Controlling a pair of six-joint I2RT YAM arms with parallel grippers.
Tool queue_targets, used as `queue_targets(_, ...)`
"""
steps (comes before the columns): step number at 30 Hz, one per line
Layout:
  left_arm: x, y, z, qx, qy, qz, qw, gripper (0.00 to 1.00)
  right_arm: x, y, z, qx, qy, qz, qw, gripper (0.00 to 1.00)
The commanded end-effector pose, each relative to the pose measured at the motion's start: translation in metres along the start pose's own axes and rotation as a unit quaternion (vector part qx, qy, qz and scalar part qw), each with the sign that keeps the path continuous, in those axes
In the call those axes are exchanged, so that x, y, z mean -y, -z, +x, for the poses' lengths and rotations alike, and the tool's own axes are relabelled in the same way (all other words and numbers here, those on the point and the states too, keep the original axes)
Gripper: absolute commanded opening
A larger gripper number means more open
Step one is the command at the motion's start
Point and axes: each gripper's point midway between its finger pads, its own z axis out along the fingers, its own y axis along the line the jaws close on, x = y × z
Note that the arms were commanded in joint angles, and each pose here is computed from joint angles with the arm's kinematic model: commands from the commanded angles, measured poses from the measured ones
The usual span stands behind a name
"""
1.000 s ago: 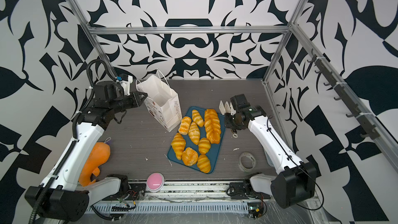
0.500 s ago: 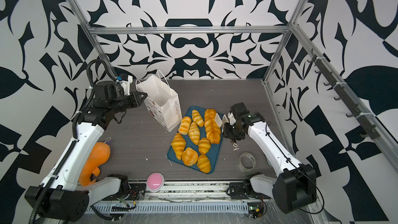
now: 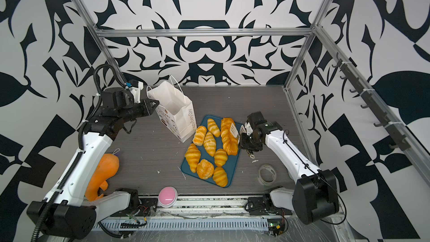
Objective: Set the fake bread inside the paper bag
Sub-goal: 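Move the tongs over the tray and pinch the long twisted bread loaf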
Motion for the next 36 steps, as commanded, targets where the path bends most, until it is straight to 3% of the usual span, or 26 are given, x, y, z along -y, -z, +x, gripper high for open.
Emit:
queue_targets(1, -0.003, -0.002, 0.005, -0.006, 0.001, -0.001, 1.0, 0.12, -0.003, -0.001, -0.007, 0.016, 0.006, -0.004, 1.0, 0.46)
queue_targets(15, -0.003, -0.002, 0.005, -0.006, 0.002, 0.0, 1.0, 0.12, 0.004, -0.018, -0.01, 0.006, -0.003, -0.001, 1.0, 0.46)
queue_targets(27, -0.003, -0.002, 0.005, -0.007, 0.002, 0.001, 1.0, 0.12, 0.003, -0.019, -0.012, 0.01, -0.024, -0.031, 0.999, 0.38)
queue_targets(31, -0.004, -0.002, 0.006, -0.007, 0.002, 0.0, 1.0, 0.12, 0.003, -0.018, -0.013, 0.013, -0.029, -0.036, 0.999, 0.29)
queue_targets(36, -0.004, -0.002, 0.006, -0.007, 0.003, 0.0, 1.0, 0.12, 0.002, -0.015, -0.017, 0.026, -0.031, -0.043, 0.998, 0.28)
